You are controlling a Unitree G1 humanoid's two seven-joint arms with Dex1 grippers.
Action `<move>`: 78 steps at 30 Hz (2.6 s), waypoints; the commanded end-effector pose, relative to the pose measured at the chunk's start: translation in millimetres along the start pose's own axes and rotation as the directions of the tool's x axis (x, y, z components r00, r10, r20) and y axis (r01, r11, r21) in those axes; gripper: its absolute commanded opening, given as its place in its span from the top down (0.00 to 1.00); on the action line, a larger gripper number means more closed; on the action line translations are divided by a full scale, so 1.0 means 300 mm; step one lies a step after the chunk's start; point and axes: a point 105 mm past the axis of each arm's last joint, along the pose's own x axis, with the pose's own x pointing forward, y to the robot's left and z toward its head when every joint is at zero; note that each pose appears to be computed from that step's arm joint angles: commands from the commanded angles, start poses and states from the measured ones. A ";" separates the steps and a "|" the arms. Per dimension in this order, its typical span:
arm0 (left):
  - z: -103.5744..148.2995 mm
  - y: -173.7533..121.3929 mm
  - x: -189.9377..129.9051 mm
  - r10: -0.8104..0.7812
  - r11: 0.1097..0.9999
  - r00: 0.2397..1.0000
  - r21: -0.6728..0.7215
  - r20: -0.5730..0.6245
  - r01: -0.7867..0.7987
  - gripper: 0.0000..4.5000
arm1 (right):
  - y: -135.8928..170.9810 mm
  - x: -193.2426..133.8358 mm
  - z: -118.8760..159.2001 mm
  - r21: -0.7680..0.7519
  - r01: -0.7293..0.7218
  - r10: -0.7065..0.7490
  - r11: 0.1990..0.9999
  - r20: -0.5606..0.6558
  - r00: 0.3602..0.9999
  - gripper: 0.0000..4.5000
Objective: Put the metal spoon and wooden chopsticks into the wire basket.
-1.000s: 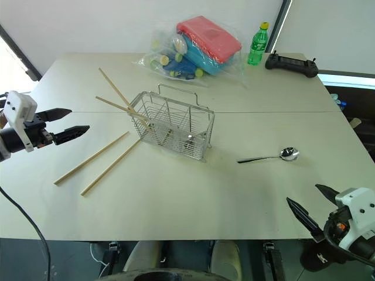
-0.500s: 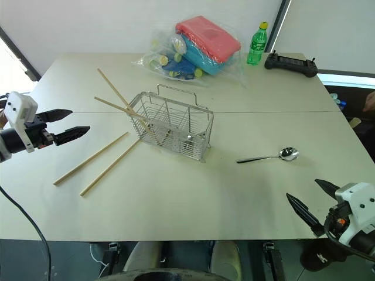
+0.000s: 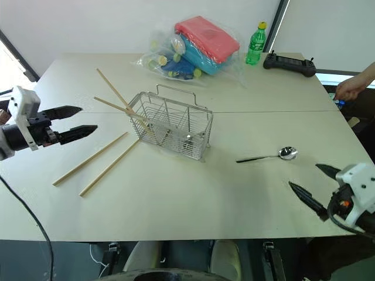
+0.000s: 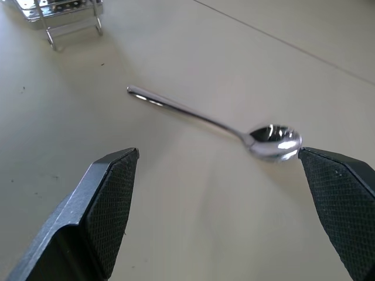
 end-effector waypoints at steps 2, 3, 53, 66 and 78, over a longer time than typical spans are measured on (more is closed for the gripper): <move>0.135 -0.213 0.062 -0.333 0.943 0.942 0.042 0.046 0.331 0.01 | -0.051 0.055 0.086 -0.173 -0.141 0.139 0.975 -0.022 0.990 0.00; 0.142 -0.244 0.075 -0.379 0.925 0.925 0.047 0.040 0.377 0.01 | -0.059 0.074 0.105 -0.206 -0.176 0.173 0.963 -0.033 0.984 0.00; 0.197 -0.426 0.163 -0.567 0.814 0.824 0.149 -0.010 0.561 0.00 | -0.122 0.545 0.031 -0.248 -0.736 0.524 0.630 -0.564 0.638 0.41; 0.215 -0.406 0.174 -0.560 0.817 0.829 0.170 0.006 0.551 0.00 | -0.111 0.551 0.029 -0.290 -0.732 0.527 0.616 -0.539 0.657 0.95; 0.258 -0.305 0.163 -0.457 0.873 0.887 0.221 0.061 0.435 0.00 | 0.063 0.280 0.262 -0.448 -0.758 0.742 0.474 -0.261 0.618 0.95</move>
